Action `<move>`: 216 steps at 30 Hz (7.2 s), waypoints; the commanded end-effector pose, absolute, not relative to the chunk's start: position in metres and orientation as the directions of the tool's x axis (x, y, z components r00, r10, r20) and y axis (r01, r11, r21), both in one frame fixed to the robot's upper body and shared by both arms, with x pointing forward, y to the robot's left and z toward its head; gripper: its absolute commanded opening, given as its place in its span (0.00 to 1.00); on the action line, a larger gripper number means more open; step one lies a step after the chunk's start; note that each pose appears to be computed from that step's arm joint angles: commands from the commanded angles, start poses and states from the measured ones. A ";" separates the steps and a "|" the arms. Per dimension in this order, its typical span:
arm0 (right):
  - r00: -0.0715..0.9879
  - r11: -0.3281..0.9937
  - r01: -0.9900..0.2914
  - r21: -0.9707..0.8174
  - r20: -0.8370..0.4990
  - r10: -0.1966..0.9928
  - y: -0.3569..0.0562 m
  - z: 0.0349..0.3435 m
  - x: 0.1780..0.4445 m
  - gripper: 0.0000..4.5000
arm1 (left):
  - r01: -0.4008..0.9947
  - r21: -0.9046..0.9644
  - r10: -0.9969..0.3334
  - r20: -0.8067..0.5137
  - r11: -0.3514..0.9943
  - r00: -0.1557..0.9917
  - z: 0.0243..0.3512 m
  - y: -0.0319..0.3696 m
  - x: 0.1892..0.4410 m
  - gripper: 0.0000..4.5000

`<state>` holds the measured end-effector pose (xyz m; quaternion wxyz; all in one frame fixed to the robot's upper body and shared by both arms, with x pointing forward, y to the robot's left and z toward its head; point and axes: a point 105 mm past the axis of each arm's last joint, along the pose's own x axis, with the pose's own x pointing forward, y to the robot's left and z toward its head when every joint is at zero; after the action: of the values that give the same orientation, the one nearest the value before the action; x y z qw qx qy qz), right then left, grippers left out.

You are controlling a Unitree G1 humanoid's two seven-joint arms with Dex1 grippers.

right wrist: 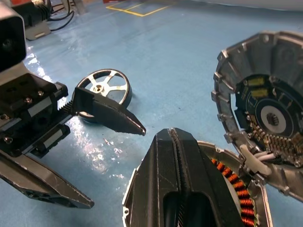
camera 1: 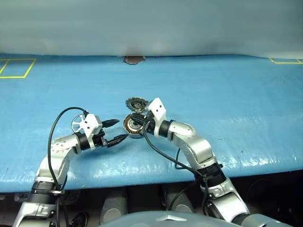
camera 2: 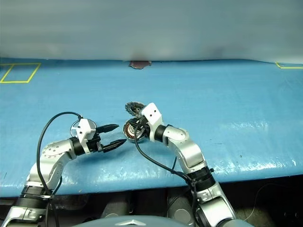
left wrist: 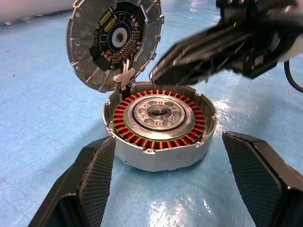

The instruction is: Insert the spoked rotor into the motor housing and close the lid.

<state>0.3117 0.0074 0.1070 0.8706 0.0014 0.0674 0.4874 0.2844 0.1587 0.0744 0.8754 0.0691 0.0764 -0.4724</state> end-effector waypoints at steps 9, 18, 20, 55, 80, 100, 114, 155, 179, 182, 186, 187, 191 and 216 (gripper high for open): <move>0.542 0.558 -0.825 0.085 -0.157 0.825 0.006 0.092 0.319 0.01 | 0.829 0.111 -0.813 -0.164 0.548 0.559 0.090 0.161 0.288 0.88; 0.537 0.562 -0.820 0.110 -0.194 0.821 0.009 0.078 0.319 0.01 | 0.820 0.117 -0.803 -0.167 0.560 0.572 0.090 0.164 0.288 0.88; 0.534 0.563 -0.819 0.113 -0.210 0.819 0.010 0.073 0.319 0.01 | 0.819 0.117 -0.802 -0.166 0.562 0.574 0.090 0.165 0.288 0.88; 0.496 0.495 -0.867 -0.054 -0.161 0.853 0.006 0.103 0.293 0.01 | 0.754 -0.052 -0.752 -0.146 0.654 0.642 0.104 0.189 0.278 0.88; 0.268 0.251 -0.959 -0.129 -0.143 0.953 0.034 0.097 0.259 0.01 | 0.545 0.220 -0.439 -0.391 0.809 0.809 0.104 0.262 0.282 0.88; 0.310 0.293 -0.947 -0.131 -0.137 0.941 0.035 0.096 0.265 0.01 | 0.533 0.211 -0.386 -0.486 0.819 0.784 0.081 0.267 0.285 0.88; 0.316 0.298 -0.945 -0.134 -0.143 0.938 0.034 0.095 0.265 0.01 | 0.484 0.053 -0.426 -0.397 0.874 0.813 0.090 0.265 0.283 0.88; 0.326 0.306 -0.942 -0.140 -0.157 0.932 0.033 0.091 0.266 0.00 | 0.402 -0.115 -0.417 -0.317 0.908 0.852 0.097 0.268 0.287 0.96; 0.336 0.317 -0.938 -0.136 -0.155 0.929 0.033 0.090 0.266 0.00 | 0.323 -0.147 -0.355 -0.408 0.935 0.841 0.073 0.278 0.288 0.96; 0.339 0.320 -0.937 -0.138 -0.154 0.928 0.033 0.090 0.267 0.00 | 0.329 -0.144 -0.359 -0.428 0.933 0.829 0.070 0.278 0.287 0.96; 0.345 0.325 -0.935 -0.140 -0.151 0.926 0.033 0.091 0.268 0.00 | 0.337 -0.128 -0.357 -0.457 0.933 0.815 0.066 0.277 0.286 0.82; 0.346 0.327 -0.935 -0.141 -0.150 0.926 0.033 0.091 0.268 0.00 | 0.340 -0.122 -0.356 -0.465 0.932 0.810 0.065 0.278 0.286 0.75; 0.355 0.335 -0.931 -0.145 -0.147 0.923 0.033 0.092 0.269 0.00 | 0.362 -0.106 -0.365 -0.494 0.926 0.789 0.061 0.277 0.284 0.62; 0.368 0.348 -0.926 -0.148 -0.149 0.918 0.032 0.090 0.271 0.00 | 0.182 -0.059 -0.191 -0.371 0.982 0.909 0.081 0.306 0.303 0.71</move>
<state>0.2706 0.0296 0.0777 0.8199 -0.1087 0.0463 0.5602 0.2985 0.2977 0.0642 0.9676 -0.0159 0.2259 -0.1114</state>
